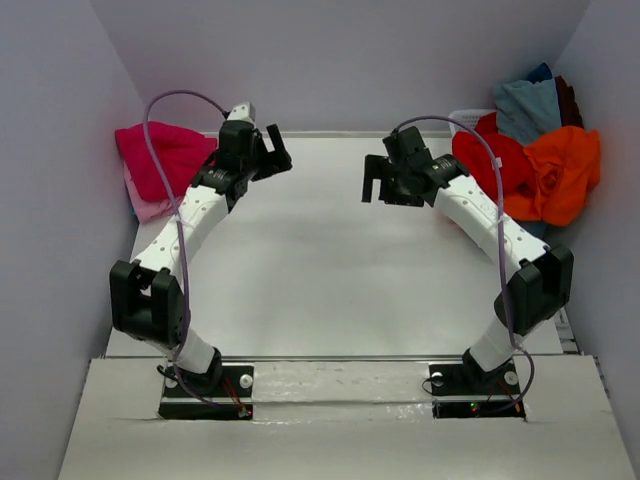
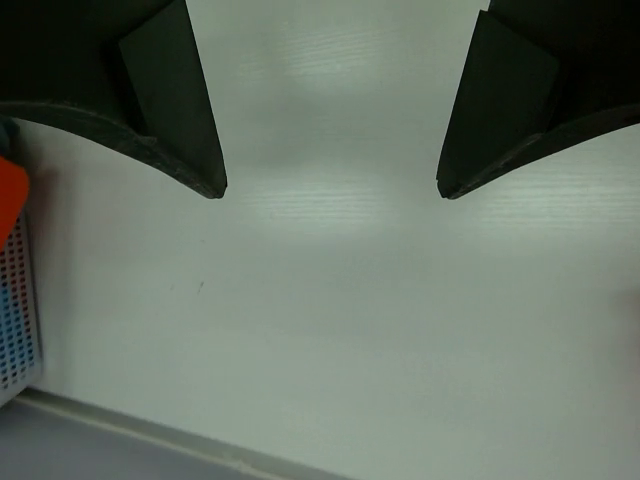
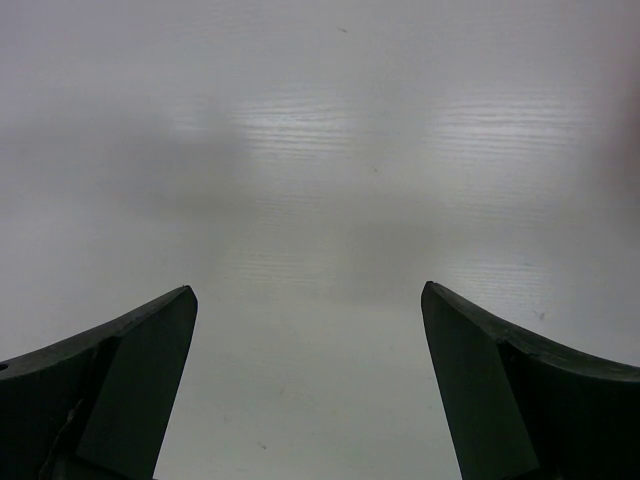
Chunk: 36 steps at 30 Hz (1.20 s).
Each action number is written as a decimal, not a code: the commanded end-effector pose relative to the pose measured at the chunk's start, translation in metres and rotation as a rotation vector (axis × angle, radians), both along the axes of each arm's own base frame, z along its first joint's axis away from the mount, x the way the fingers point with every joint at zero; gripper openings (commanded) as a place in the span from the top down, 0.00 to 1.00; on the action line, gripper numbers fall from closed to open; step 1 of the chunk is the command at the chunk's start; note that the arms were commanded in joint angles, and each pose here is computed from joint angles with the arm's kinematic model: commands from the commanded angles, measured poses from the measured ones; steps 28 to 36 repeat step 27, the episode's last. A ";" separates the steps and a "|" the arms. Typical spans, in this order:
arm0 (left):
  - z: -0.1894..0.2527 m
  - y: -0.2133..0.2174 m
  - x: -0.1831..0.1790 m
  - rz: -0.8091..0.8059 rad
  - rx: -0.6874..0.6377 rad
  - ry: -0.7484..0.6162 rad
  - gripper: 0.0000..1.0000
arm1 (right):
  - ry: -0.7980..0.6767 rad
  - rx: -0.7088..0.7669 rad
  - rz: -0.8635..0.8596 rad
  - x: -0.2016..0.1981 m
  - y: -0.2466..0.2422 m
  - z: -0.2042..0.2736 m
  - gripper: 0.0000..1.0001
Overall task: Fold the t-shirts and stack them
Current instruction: Neatly place the folded tshirt to the corner
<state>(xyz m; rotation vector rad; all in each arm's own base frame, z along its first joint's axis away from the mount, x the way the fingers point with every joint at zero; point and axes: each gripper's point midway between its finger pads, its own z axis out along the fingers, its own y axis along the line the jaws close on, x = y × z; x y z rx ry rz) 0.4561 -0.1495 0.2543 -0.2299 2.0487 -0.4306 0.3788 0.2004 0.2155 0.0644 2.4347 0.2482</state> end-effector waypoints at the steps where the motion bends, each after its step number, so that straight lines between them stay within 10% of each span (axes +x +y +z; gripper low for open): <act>1: -0.003 -0.003 -0.043 -0.050 0.051 -0.007 0.01 | -0.055 0.020 -0.060 -0.004 -0.011 0.001 0.00; 12: -0.070 -0.038 -0.104 -0.217 0.066 0.141 0.01 | -0.036 0.064 -0.128 -0.041 -0.031 -0.019 0.00; 36: -0.083 -0.061 -0.110 -0.279 0.076 0.178 0.01 | -0.024 0.074 -0.133 -0.050 -0.033 -0.028 0.00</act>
